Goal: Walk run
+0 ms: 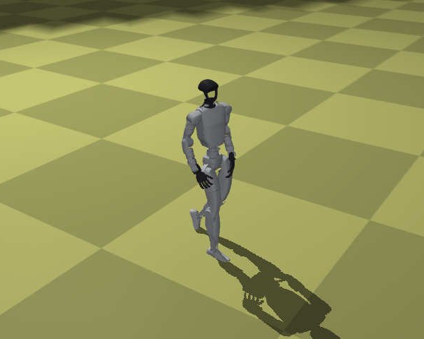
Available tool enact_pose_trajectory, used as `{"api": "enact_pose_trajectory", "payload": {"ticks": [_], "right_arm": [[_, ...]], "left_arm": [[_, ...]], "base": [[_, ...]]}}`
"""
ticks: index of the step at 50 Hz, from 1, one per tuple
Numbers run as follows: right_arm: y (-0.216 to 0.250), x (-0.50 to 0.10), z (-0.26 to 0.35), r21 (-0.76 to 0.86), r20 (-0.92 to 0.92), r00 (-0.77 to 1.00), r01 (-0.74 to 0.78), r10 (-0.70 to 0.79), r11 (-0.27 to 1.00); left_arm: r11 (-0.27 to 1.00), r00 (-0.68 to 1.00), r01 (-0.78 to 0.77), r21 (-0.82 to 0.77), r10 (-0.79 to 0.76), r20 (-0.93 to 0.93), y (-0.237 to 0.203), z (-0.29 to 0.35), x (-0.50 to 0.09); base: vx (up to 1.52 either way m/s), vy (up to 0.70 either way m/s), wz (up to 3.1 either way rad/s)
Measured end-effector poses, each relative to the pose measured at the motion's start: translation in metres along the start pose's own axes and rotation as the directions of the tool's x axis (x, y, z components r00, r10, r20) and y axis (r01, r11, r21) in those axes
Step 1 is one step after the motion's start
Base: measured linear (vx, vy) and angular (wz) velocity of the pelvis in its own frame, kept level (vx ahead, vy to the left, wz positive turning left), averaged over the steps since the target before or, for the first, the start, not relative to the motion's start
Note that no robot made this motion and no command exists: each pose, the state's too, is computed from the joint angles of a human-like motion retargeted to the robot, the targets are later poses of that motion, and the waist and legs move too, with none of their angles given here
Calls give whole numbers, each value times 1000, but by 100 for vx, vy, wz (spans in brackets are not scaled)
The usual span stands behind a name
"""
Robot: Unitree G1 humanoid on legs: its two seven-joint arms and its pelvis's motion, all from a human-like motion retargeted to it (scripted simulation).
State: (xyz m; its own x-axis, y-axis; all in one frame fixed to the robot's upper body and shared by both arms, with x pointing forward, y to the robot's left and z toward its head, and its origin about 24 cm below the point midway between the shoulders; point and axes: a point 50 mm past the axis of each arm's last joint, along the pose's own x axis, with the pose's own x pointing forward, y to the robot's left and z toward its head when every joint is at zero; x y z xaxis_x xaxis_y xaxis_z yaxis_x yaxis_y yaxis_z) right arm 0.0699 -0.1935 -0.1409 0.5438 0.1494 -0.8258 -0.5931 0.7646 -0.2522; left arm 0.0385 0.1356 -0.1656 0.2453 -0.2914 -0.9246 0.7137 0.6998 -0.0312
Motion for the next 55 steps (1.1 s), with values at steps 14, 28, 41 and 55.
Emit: {"api": "enact_pose_trajectory", "payload": {"ticks": [14,28,41,55], "right_arm": [[21,-3,-14,-41,-104,982,-165,160,985],[30,-4,-21,74,-149,959,-234,243,969],[13,11,11,-202,-72,995,-80,67,976],[5,10,27,-81,95,995,27,-20,996]], "left_arm": [[953,952,-280,118,259,163,34,25,-12],[969,961,-247,28,241,134,38,24,-10],[984,987,-156,86,152,46,40,7,-12],[997,997,-65,-41,66,33,26,4,-2]], "base": [[56,-29,-9],[72,-17,-45],[79,-5,-6],[58,-9,97]]}}
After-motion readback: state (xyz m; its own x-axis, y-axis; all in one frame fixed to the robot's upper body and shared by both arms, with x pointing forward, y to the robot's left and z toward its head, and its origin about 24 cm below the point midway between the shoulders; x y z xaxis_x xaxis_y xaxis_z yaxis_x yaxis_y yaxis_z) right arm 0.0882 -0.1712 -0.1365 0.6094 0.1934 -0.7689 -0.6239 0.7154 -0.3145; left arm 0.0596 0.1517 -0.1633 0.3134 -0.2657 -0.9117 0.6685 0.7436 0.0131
